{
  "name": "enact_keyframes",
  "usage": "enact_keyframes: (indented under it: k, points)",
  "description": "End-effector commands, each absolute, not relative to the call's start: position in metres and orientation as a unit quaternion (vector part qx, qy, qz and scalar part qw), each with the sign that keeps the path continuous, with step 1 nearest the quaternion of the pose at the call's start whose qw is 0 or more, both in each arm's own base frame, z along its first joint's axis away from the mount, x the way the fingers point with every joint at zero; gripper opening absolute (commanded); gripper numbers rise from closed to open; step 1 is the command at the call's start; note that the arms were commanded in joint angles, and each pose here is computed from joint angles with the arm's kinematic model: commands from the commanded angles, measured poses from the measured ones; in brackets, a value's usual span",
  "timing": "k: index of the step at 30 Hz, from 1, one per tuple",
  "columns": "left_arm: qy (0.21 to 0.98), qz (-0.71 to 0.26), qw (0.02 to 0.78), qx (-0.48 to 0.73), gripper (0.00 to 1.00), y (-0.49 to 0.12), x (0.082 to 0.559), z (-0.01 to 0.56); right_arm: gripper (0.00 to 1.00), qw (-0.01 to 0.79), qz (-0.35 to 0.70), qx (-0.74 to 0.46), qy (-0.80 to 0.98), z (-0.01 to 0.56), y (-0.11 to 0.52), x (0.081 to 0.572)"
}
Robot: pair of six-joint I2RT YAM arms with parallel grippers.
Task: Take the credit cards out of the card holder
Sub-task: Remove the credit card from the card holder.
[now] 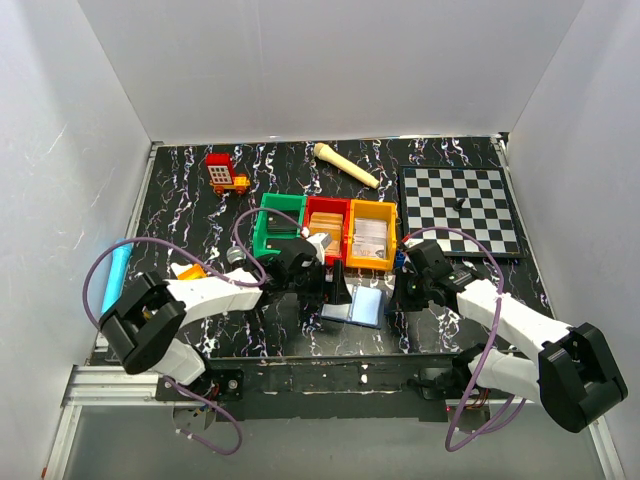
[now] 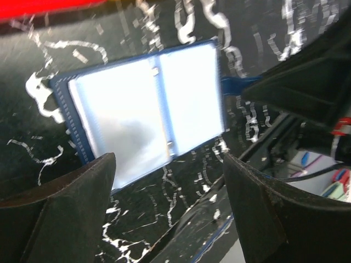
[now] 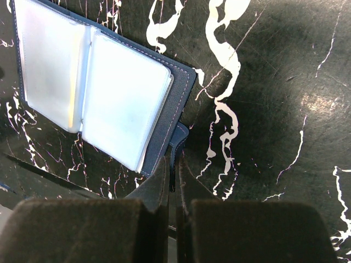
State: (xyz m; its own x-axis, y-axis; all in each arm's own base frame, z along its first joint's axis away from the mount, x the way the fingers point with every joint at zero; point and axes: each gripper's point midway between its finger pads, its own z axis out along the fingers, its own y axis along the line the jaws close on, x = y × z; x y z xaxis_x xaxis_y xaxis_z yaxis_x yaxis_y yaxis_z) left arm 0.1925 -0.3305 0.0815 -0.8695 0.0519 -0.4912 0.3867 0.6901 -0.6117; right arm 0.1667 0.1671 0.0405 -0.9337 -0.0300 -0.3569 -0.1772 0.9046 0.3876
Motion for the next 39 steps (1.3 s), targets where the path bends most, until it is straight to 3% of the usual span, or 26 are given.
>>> enact_keyframes:
  k: [1,23,39]
  points:
    - [0.911,-0.340,0.208,0.110,0.78,-0.320,0.191,0.060,0.01,0.184,0.213,-0.057,0.958,0.043,0.166,0.169]
    - [0.903,-0.370,0.168,0.140,0.78,-0.338,0.179,0.045,0.01,0.180,0.217,-0.057,0.958,0.042,0.168,0.169]
    - [0.861,-0.429,0.187,0.199,0.77,-0.365,0.168,0.080,0.01,0.175,0.218,-0.056,0.959,0.040,0.168,0.167]
